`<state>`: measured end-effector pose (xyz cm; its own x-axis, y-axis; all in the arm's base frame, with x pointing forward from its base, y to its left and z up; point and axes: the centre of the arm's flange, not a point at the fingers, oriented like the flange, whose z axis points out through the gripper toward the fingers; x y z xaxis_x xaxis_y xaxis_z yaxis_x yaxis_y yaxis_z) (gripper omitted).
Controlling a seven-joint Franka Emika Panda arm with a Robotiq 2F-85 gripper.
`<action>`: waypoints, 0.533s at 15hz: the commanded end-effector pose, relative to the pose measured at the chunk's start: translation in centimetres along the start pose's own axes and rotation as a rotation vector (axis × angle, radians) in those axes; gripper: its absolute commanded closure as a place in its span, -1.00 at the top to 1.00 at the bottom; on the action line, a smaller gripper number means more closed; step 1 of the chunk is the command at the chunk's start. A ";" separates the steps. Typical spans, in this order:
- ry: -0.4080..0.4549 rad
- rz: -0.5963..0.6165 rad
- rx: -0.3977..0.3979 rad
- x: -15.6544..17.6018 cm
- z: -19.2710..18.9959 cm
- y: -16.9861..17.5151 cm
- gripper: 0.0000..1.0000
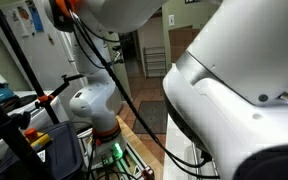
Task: Put the blue bowl in the drying rack
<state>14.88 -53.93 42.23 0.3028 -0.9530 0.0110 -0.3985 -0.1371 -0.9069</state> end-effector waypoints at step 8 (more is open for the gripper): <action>-0.093 0.060 -0.066 1.0 2.6 1.8 -0.98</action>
<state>16.50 -54.52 40.12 0.3289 -0.9435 -0.0401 -0.4371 -0.1145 -0.8921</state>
